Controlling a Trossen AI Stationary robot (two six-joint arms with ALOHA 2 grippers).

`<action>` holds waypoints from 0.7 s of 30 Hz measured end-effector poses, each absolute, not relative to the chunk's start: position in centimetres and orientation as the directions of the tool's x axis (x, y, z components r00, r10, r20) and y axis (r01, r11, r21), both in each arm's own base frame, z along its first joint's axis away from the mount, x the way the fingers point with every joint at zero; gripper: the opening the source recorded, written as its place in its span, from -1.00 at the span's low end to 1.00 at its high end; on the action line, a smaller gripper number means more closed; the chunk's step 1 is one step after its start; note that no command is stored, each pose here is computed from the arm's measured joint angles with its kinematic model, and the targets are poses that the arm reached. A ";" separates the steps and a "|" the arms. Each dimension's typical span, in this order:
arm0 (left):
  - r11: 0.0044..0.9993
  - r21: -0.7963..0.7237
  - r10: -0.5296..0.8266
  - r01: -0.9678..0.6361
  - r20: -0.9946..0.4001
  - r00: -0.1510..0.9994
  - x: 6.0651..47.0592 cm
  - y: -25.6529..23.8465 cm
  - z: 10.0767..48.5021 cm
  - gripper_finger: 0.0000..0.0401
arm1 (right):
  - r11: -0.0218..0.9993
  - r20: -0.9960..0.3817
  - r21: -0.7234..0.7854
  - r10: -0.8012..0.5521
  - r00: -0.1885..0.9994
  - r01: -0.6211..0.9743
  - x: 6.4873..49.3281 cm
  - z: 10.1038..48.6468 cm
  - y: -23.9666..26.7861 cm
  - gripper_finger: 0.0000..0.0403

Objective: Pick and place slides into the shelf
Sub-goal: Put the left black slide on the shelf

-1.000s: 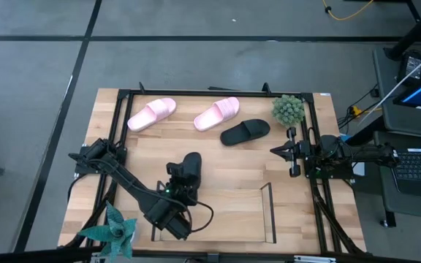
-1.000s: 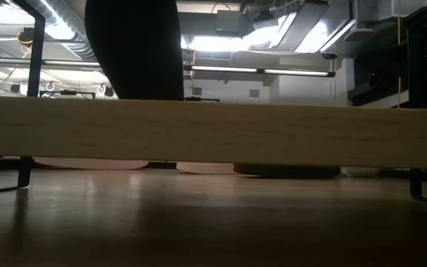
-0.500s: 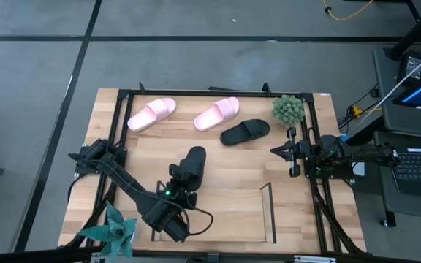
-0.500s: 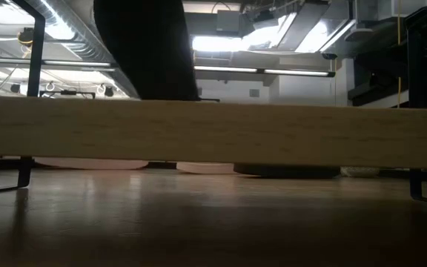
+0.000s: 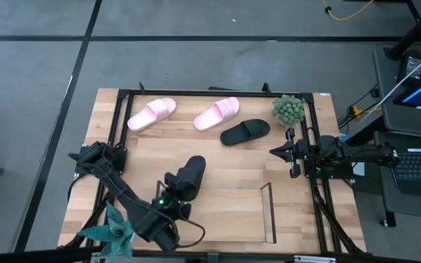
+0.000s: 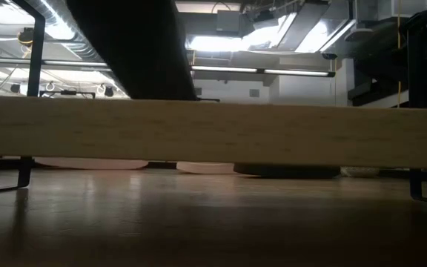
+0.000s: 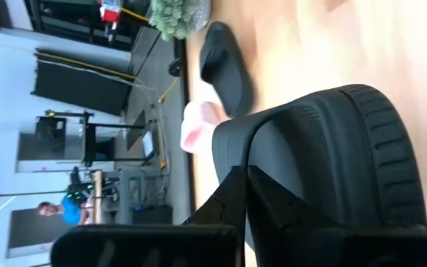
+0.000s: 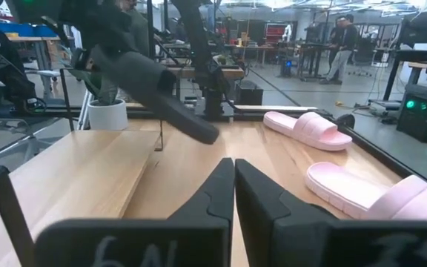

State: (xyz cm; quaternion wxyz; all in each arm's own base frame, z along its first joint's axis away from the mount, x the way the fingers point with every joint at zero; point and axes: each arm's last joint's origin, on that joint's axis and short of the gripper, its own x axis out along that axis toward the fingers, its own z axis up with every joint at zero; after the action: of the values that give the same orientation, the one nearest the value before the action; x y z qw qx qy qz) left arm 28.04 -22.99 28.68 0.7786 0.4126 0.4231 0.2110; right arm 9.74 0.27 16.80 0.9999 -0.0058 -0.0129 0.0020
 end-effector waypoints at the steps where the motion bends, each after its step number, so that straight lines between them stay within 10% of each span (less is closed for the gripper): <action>1: 0.577 0.817 0.669 0.021 -0.486 0.563 27.9 -23.3 28.7 -1.00 | 1.000 0.026 -0.006 0.004 1.000 -0.004 9.7 16.8 0.3 -0.91; 21: 0.650 0.757 0.517 0.059 -0.498 0.696 27.4 -27.1 28.7 -1.00 | 1.000 0.029 0.026 0.004 1.000 -0.005 9.7 16.8 0.3 -0.91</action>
State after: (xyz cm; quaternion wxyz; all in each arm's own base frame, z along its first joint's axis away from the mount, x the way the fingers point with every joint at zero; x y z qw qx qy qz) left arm 27.36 -27.13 28.66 0.8321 0.3948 0.3645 0.1376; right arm 9.74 0.27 16.83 0.9998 0.0132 -0.0145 0.0024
